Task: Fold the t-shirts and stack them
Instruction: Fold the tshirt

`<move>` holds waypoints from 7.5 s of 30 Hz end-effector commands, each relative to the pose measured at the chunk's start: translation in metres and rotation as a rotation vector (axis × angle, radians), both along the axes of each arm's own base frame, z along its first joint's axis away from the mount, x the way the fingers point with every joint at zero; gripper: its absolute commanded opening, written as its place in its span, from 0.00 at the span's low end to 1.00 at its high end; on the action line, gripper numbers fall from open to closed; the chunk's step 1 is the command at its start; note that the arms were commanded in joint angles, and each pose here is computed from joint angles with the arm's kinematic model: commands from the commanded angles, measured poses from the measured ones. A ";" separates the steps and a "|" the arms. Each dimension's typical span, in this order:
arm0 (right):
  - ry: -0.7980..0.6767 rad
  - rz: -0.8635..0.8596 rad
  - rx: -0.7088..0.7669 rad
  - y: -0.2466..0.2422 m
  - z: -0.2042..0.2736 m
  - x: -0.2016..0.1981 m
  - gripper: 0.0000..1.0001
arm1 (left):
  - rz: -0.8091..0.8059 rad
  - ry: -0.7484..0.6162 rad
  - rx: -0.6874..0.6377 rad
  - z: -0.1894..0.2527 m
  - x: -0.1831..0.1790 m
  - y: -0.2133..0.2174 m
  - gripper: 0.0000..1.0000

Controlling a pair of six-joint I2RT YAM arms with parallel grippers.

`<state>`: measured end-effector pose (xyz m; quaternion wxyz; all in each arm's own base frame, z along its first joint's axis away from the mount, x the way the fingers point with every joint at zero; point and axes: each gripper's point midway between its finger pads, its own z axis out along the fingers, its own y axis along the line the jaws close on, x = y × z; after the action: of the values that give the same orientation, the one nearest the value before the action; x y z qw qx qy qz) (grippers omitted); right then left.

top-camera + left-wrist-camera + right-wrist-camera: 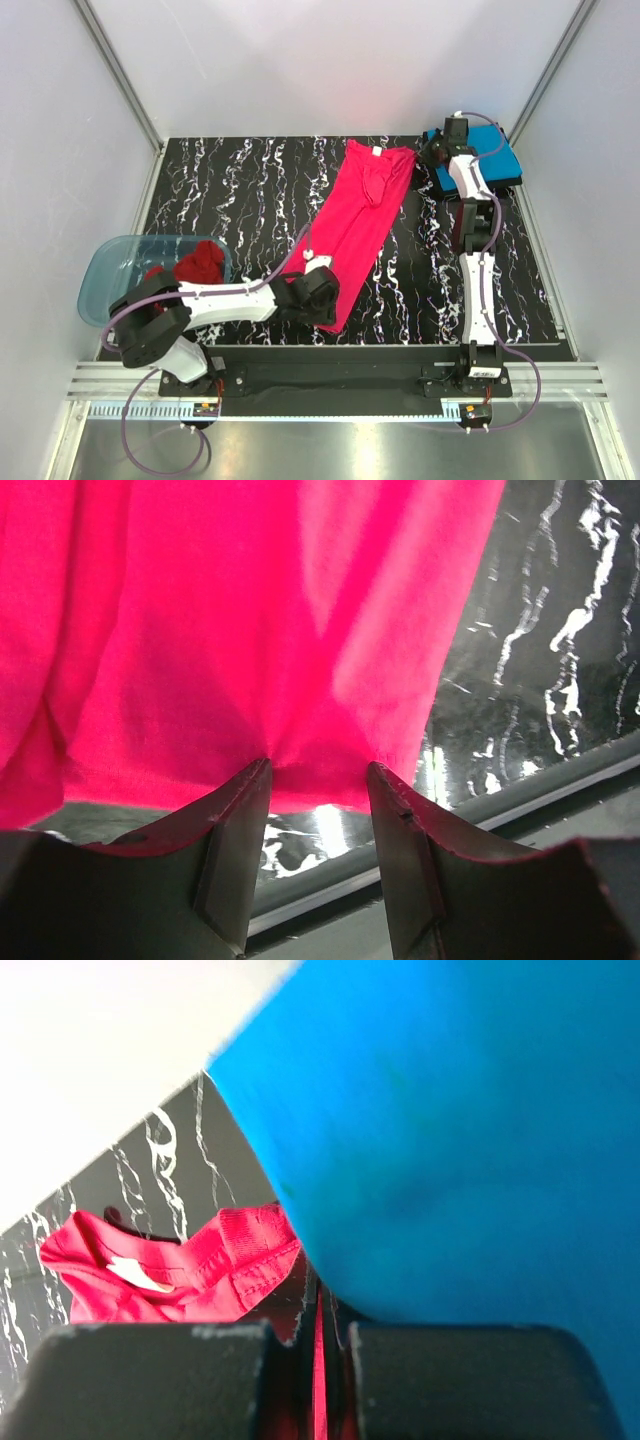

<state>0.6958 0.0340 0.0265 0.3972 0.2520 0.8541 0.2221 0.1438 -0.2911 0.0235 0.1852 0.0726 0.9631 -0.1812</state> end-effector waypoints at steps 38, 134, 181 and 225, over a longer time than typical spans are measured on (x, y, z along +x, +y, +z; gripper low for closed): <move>0.072 0.114 0.128 0.069 0.161 -0.281 0.38 | -0.025 0.059 0.124 -0.028 0.006 0.062 0.31; 0.511 0.590 0.021 0.261 0.041 -0.550 0.38 | 0.053 -0.007 -0.087 0.032 0.007 0.059 0.58; 0.515 0.480 -0.124 0.245 -0.005 -0.561 0.00 | -0.083 0.088 -0.164 0.014 -0.011 0.045 0.56; 0.657 0.135 -0.240 0.111 0.002 -0.585 0.35 | -0.072 0.111 -0.107 0.003 -0.009 0.038 0.47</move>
<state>0.0976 0.1486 0.0221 0.0867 0.1929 0.9750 0.0678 0.1349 -0.2372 0.0279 0.1386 0.0902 0.9641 -0.2080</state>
